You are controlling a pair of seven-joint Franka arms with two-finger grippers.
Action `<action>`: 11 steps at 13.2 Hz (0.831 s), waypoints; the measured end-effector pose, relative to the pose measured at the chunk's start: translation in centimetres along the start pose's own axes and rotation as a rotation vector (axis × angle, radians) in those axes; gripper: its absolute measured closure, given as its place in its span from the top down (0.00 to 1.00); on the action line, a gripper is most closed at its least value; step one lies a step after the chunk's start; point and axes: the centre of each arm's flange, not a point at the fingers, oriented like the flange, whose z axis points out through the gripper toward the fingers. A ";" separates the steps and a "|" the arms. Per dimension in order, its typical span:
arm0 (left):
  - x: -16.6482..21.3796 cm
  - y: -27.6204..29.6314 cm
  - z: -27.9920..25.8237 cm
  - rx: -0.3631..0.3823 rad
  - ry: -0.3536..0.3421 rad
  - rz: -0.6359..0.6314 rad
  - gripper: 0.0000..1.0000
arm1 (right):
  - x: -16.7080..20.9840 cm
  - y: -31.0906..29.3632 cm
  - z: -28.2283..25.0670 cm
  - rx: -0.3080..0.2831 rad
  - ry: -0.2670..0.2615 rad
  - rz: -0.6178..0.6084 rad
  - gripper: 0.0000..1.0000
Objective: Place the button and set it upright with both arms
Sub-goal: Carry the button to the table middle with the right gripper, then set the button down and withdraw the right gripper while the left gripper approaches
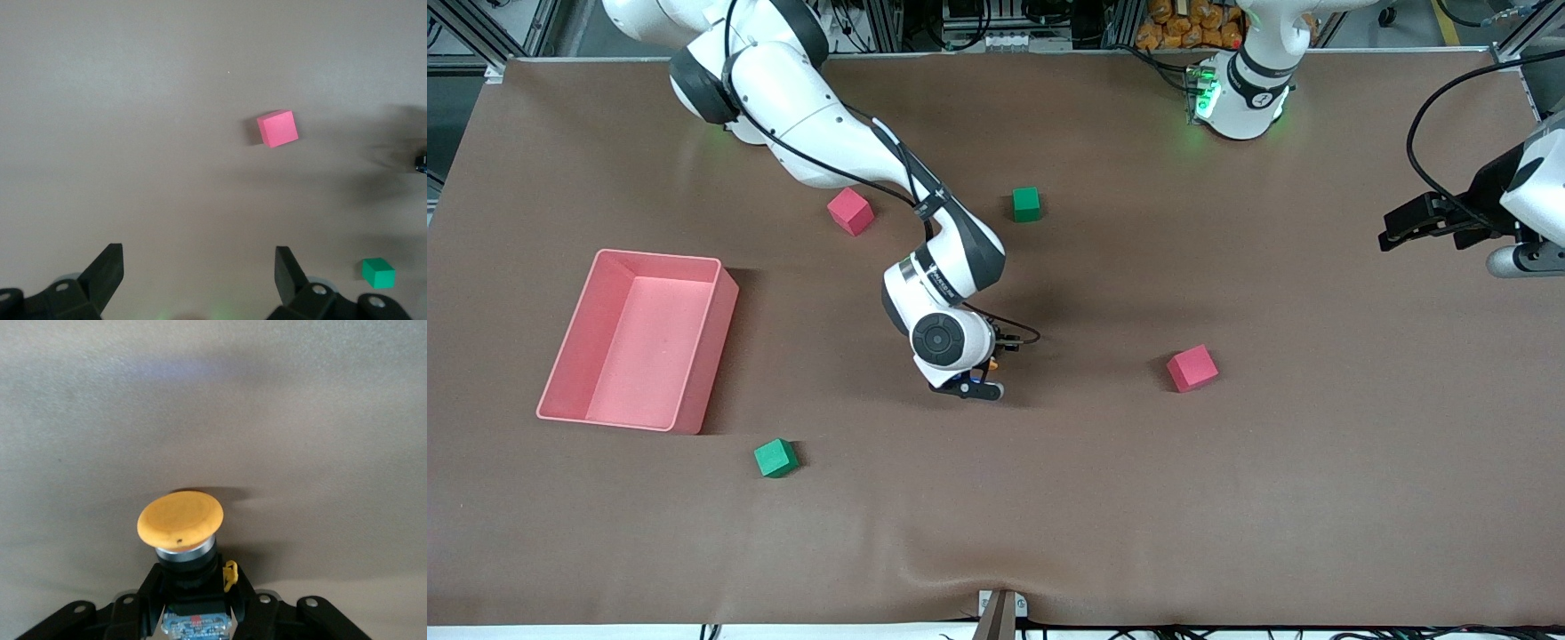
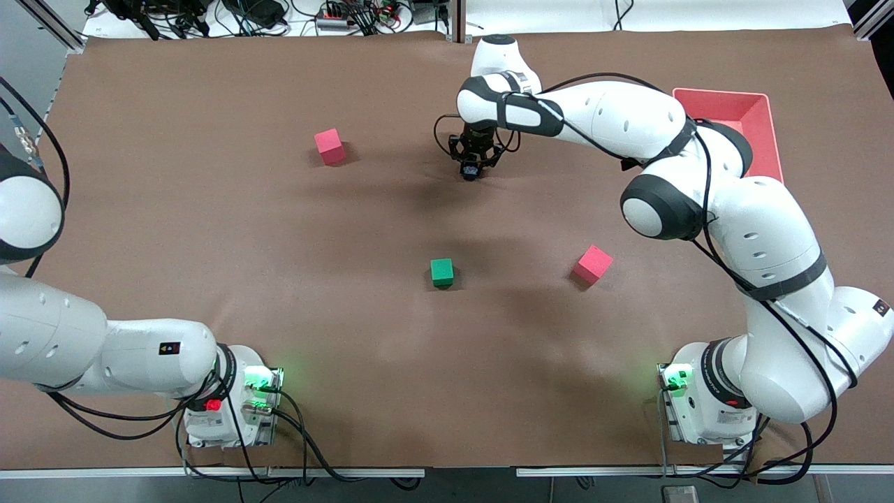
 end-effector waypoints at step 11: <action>0.0 1.6 0.4 -0.007 -0.008 0.025 1.00 | -0.8 -0.2 -4.5 0.007 0.007 -0.003 1.00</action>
